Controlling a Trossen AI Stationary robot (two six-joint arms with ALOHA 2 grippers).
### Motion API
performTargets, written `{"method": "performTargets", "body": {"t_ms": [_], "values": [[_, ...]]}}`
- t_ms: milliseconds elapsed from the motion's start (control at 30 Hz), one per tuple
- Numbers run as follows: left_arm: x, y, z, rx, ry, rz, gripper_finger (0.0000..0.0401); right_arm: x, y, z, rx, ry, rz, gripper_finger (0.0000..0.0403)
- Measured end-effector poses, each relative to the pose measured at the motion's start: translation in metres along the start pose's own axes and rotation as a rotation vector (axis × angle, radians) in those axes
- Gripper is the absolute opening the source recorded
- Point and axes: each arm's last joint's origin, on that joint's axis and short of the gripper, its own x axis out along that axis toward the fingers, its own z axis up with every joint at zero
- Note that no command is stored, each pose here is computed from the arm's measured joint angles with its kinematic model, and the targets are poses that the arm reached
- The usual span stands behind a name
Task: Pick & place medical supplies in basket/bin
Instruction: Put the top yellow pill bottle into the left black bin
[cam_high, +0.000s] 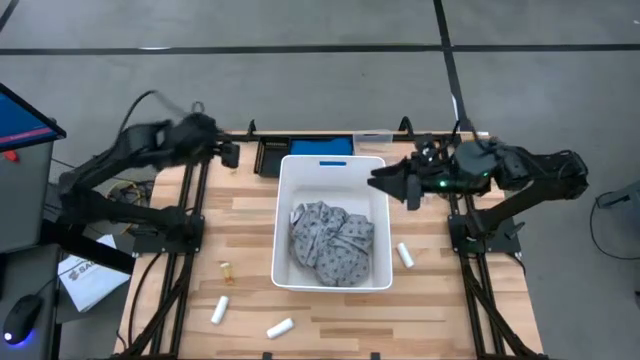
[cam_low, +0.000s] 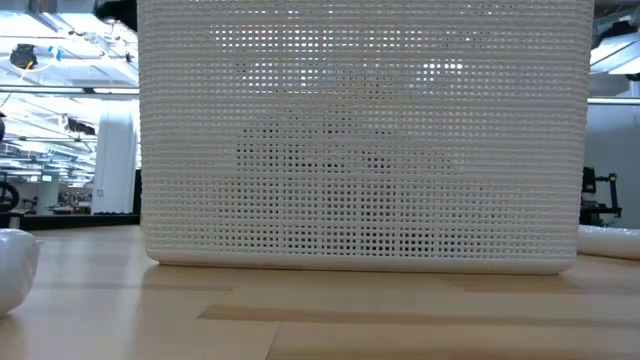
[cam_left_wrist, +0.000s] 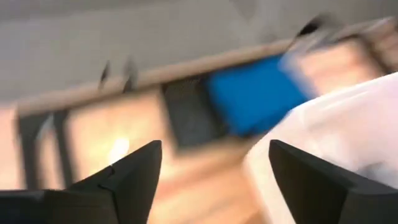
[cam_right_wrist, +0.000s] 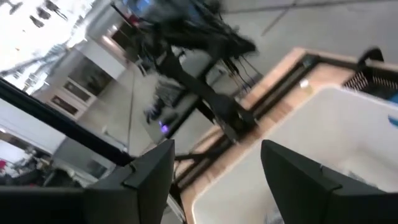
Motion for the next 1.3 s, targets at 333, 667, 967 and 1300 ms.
{"method": "performTargets", "body": {"t_ms": [333, 667, 967, 1300], "values": [[0.101, 0.025, 0.02, 0.122, 0.326, 0.245, 0.0269, -0.005, 0.006, 0.009, -0.039, -0.042, 0.102, 0.0235], [0.149, 0.045, 0.004, 0.161, 0.441, 0.201, 0.0278, -0.01, 0.012, 0.005, -0.042, -0.029, 0.146, 0.0235], [0.183, 0.064, -0.024, 0.112, 0.46, 0.215, 0.0278, -0.01, 0.013, 0.005, -0.041, -0.029, 0.147, 0.0235], [0.204, 0.076, -0.036, 0.023, 0.387, 0.224, 0.0278, -0.01, 0.012, 0.005, -0.026, -0.028, 0.145, 0.0235]]}}
